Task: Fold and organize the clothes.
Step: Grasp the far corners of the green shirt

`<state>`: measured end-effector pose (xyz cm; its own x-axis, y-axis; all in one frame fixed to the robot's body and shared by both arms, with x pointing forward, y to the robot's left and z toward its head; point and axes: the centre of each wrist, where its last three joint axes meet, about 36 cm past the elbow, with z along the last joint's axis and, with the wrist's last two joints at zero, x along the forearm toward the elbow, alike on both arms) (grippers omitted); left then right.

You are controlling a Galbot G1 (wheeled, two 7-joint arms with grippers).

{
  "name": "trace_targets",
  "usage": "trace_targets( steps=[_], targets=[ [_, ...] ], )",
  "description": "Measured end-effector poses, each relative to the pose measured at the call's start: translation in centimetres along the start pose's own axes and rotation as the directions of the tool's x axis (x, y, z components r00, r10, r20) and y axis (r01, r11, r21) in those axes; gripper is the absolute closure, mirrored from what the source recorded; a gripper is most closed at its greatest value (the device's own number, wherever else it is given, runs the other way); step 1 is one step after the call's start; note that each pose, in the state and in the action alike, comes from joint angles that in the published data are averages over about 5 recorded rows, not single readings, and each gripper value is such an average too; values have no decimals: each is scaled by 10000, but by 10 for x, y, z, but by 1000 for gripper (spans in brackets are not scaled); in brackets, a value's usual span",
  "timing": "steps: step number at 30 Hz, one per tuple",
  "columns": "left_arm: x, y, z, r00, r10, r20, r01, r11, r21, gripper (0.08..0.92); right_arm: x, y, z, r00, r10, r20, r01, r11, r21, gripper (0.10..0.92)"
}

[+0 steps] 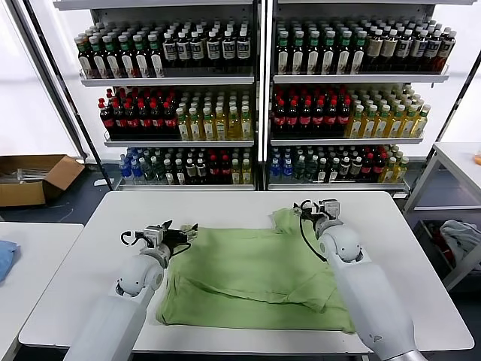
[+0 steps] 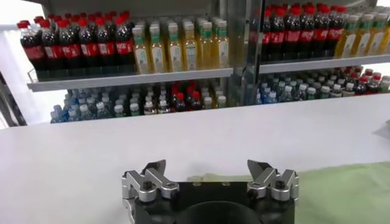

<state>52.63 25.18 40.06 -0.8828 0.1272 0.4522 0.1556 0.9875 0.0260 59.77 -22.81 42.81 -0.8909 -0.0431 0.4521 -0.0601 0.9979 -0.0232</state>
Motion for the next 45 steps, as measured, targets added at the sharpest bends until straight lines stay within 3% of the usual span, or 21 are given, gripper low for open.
trace_targets(
  steps=[18,23,33,37,45],
  targets=[
    [-15,-1,19,9990,31,-454,-30,10000,20,177,-23,7,18,9981,351,-502,-357,9993,-115,201],
    [-16,-2,23,9986,65,-530,-65,10000,-11,197,-25,9,21,9980,342,-540,-348,9993,-95,280],
    [-17,-9,32,9973,263,-682,-265,9996,-16,446,-24,9,34,9973,372,-626,-369,9993,51,565],
    [-16,-12,35,9969,360,-705,-360,9994,9,585,-21,7,37,9973,387,-627,-381,9992,109,678],
    [-13,-15,38,9976,434,-542,-430,9990,84,810,-12,8,36,9987,329,-386,-326,9994,91,896]
  ],
)
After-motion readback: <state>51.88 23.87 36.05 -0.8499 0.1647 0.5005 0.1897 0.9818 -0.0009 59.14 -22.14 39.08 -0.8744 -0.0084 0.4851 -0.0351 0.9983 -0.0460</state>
